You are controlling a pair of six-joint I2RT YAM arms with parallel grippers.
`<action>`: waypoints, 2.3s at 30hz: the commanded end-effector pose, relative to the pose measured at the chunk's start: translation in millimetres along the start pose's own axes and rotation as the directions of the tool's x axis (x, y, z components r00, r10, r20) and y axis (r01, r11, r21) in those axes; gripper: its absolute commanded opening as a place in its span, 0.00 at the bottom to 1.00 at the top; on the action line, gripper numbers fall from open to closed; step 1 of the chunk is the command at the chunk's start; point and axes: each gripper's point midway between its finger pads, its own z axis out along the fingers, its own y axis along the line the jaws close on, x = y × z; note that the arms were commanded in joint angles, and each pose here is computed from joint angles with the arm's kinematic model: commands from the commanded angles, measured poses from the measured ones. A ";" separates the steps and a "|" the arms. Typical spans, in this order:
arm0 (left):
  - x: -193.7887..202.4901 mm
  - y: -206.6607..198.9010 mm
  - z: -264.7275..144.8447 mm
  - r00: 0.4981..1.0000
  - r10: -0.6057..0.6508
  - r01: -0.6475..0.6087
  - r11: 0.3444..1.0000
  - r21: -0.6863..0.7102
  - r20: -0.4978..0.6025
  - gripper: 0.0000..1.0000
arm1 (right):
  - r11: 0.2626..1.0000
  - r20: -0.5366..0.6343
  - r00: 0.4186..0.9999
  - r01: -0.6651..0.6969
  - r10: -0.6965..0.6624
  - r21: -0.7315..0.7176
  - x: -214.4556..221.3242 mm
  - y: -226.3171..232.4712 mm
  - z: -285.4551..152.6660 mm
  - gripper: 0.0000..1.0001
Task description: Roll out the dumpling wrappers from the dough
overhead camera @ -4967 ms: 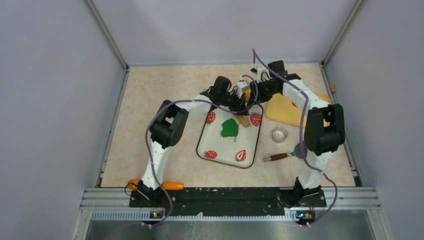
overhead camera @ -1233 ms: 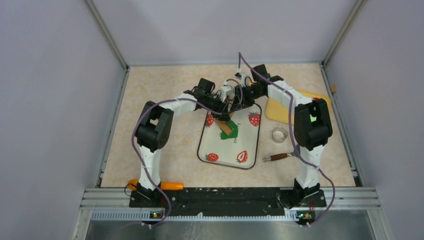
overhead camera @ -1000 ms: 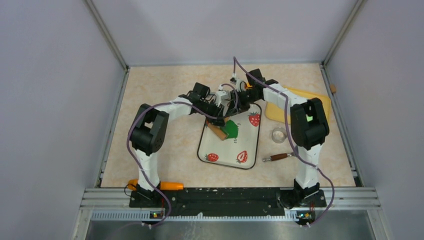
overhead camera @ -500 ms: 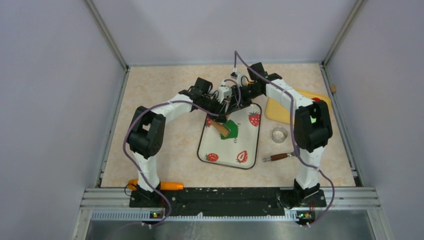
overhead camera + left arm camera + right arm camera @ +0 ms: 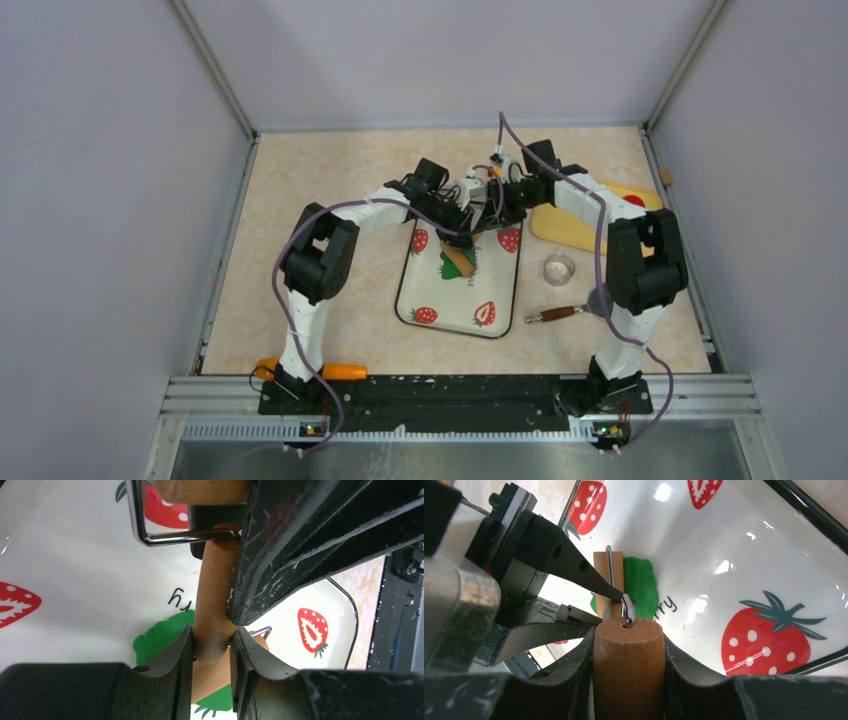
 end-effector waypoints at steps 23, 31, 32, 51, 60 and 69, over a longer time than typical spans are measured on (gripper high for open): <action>-60.4 -23.1 7.3 0.992 0.085 -0.084 0.996 -0.005 0.098 0.00 | 0.983 -0.100 0.994 0.068 -0.052 0.168 30.7 -31.5 -26.1 0.00; 29.9 -9.9 -17.3 0.999 0.009 -0.013 0.996 -0.083 -0.043 0.00 | 0.980 -0.225 0.974 0.073 -0.029 0.187 87.3 -47.7 18.4 0.00; 38.5 -11.4 -18.0 0.998 -0.001 -0.004 0.996 -0.084 -0.055 0.00 | 0.979 -0.242 0.970 0.076 -0.029 0.187 93.4 -47.7 22.4 0.00; -36.2 -56.2 -51.8 0.989 0.126 -0.119 0.989 -0.094 0.077 0.00 | 0.972 -0.090 0.970 0.231 -0.227 0.035 11.6 32.4 -14.2 0.00; -46.5 -21.4 -9.0 0.995 0.049 -0.044 0.997 -0.063 0.084 0.00 | 0.966 -0.137 0.970 0.219 -0.200 0.136 22.3 -21.2 -22.4 0.00; 33.4 -17.8 2.4 0.997 -0.032 0.029 0.998 -0.047 -0.064 0.00 | 0.974 -0.271 0.953 0.179 -0.137 0.137 75.4 -43.5 12.4 0.00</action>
